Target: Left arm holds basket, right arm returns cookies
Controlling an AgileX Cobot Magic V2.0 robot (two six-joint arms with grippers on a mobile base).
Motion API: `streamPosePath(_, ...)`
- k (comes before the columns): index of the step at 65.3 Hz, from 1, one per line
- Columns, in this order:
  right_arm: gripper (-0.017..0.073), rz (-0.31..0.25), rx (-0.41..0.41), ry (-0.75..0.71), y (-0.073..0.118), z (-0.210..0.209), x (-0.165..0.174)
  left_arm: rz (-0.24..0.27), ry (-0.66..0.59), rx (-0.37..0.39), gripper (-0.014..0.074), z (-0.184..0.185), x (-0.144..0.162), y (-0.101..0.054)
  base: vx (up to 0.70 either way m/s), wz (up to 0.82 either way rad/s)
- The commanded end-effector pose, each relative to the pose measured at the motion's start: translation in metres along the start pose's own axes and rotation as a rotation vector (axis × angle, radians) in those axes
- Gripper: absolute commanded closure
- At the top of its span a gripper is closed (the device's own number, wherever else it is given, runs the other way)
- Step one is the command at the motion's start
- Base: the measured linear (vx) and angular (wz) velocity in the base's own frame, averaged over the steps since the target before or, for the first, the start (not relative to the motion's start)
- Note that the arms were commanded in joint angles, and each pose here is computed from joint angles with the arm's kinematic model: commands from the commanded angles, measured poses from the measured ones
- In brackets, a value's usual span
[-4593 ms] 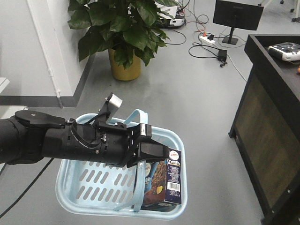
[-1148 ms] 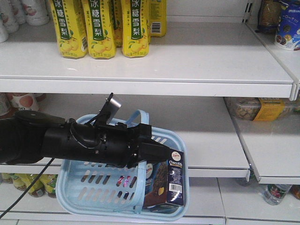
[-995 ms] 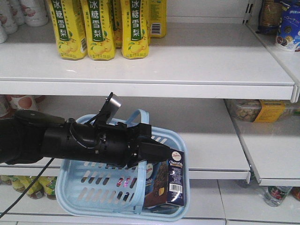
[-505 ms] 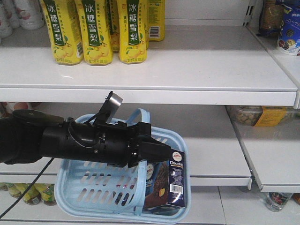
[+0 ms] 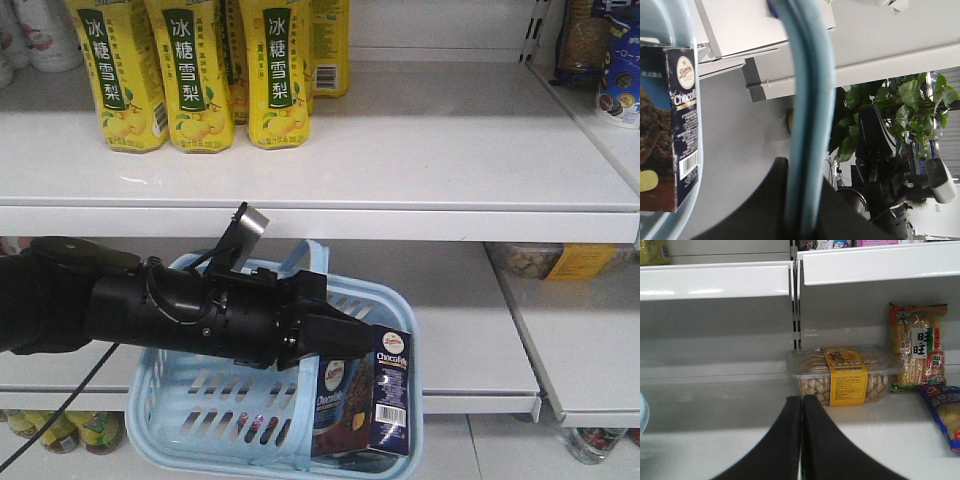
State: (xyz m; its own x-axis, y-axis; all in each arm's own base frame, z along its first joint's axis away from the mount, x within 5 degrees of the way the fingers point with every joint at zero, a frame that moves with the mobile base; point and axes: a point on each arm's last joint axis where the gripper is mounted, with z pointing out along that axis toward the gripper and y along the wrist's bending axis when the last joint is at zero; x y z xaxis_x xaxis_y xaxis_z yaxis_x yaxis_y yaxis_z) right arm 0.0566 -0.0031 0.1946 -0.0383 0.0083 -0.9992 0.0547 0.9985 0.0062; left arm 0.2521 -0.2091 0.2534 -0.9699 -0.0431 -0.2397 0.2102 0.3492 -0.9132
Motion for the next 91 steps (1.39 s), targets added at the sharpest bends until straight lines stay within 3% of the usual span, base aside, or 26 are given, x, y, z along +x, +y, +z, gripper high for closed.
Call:
streamPosePath(1,0.0567,-0.009,0.004,-0.075,0.0,-0.001,-0.006,0.037,-0.092,0.047,0.06,-0.01,-0.01,-0.02,0.04,-0.01)
streamPosePath(78,0.0567,-0.009,0.004,-0.078,0.0,-0.001,-0.006,0.037,-0.091,0.048,0.06,-0.01,-0.01,-0.02,0.0,0.0)
streamPosePath(91,0.0567,-0.029,0.003,-0.233,0.0,-0.003,-0.021,0.037,-0.091,0.048,0.06,-0.01,-0.01,-0.02,0.0,0.0)
